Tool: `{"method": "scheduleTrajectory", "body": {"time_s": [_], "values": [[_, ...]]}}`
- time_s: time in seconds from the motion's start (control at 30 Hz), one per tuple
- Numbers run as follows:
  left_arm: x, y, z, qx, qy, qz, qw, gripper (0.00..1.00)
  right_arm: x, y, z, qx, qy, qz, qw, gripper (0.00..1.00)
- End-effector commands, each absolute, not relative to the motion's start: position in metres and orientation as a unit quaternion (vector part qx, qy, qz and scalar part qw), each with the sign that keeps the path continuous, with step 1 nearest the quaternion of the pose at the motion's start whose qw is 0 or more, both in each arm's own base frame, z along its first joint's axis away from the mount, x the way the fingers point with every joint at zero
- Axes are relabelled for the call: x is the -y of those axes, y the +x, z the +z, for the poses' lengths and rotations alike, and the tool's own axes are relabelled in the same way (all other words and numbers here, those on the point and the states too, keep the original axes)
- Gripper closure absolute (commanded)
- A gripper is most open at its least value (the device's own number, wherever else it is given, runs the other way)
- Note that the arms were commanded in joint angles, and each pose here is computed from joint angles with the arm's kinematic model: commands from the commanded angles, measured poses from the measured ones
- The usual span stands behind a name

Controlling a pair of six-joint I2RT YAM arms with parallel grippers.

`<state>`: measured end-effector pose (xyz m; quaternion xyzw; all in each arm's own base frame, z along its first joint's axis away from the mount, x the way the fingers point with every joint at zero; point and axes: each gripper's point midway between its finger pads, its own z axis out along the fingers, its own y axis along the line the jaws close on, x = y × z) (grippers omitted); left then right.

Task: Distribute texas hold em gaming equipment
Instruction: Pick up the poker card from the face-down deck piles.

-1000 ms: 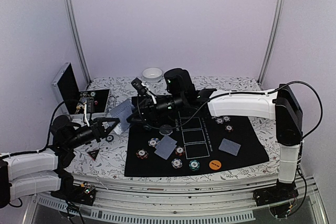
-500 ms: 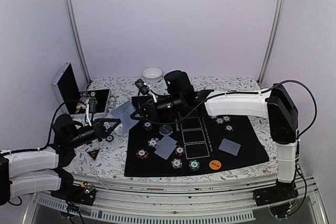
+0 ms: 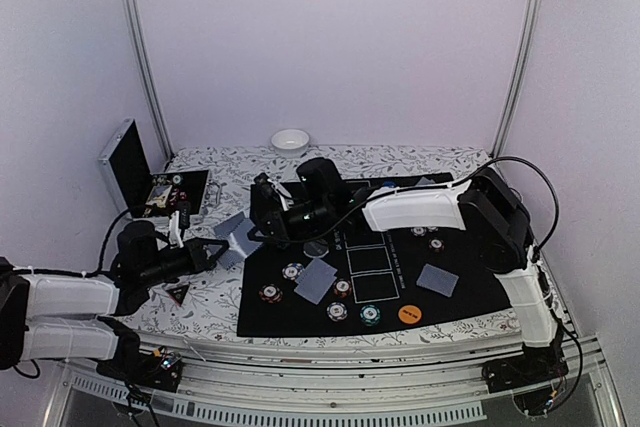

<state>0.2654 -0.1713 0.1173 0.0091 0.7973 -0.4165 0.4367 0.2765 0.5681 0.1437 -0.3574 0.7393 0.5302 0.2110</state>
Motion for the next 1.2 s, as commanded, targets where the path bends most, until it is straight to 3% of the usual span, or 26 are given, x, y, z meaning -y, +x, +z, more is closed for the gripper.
{"method": "scheduleTrajectory", "body": {"time_s": [0.0, 0.43, 1.17], "values": [[0.159, 0.266, 0.083, -0.826, -0.029, -0.393, 0.403, 1.0, -0.584, 0.29, 0.115, -0.757, -0.329, 0.525, 0.207, 0.98], [0.143, 0.265, 0.036, -0.858, -0.054, -0.363, 0.36, 1.0, -0.584, 0.309, 0.095, -0.78, -0.303, 0.498, 0.227, 0.98], [0.141, 0.265, 0.02, -0.868, -0.057, -0.361, 0.336, 0.84, -0.566, 0.334, 0.112, -0.785, -0.29, 0.478, 0.266, 0.98]]}}
